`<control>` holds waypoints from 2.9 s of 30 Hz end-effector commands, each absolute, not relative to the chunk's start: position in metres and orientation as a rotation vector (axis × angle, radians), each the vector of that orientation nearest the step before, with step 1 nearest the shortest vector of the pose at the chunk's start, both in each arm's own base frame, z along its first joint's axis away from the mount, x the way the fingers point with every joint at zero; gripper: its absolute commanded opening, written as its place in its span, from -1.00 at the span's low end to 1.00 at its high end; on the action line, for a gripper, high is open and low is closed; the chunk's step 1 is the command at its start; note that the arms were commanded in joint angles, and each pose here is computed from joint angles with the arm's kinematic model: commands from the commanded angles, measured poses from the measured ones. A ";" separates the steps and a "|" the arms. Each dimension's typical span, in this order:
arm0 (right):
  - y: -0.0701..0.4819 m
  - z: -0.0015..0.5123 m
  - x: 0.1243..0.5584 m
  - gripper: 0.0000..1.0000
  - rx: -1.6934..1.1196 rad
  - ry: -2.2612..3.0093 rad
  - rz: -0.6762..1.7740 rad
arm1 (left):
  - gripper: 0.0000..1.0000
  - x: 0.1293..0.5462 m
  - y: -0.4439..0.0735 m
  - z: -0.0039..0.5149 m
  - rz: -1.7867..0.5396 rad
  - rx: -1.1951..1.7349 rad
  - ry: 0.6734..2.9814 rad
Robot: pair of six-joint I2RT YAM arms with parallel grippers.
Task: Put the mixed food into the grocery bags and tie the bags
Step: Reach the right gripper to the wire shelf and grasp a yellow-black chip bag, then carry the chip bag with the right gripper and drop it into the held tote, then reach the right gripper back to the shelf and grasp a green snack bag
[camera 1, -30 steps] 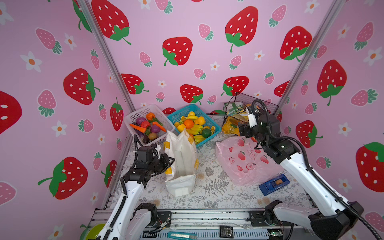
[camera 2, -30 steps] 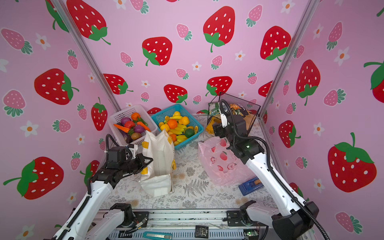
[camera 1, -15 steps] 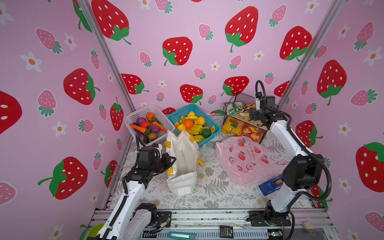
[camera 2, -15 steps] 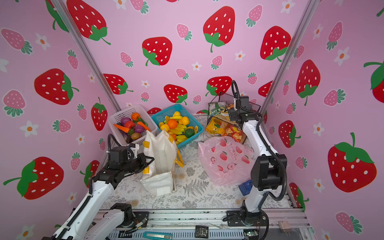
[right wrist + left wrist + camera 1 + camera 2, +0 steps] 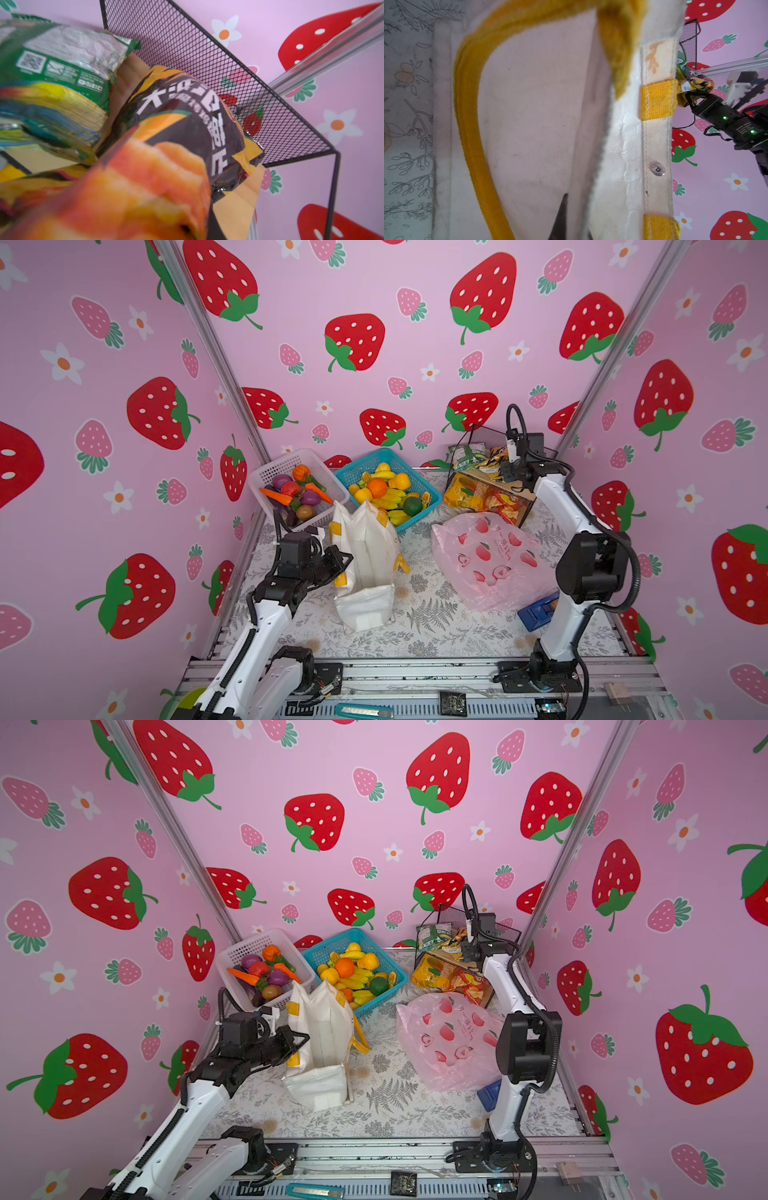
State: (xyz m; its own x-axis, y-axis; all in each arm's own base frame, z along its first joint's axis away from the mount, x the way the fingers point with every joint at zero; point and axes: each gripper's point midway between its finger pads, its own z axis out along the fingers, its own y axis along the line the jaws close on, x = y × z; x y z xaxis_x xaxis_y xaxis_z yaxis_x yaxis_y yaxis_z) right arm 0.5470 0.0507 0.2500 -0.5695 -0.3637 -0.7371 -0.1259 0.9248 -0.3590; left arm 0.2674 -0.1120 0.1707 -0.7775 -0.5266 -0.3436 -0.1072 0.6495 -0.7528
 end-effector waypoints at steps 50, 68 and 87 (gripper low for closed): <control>0.399 0.205 0.268 -1.00 -1.657 1.755 0.039 | -0.56 0.260 -0.098 0.182 -0.970 -0.420 2.325; 0.455 0.194 0.252 -0.28 -1.750 1.657 0.215 | -0.24 0.258 -0.079 0.184 -0.794 -0.334 2.396; 0.214 0.319 0.436 0.61 -0.362 1.859 0.420 | -0.61 0.268 -0.071 0.193 -0.794 -0.389 2.334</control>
State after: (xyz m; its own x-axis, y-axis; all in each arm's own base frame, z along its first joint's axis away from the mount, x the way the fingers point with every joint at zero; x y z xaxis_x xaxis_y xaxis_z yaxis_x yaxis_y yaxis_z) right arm 0.4063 0.2435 0.3122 -0.2593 -0.2267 -0.9388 -0.6197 0.7846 -0.0183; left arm 0.2608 -0.0696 0.1788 -0.7810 -0.4413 -0.4418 -0.1008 0.7873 -0.6083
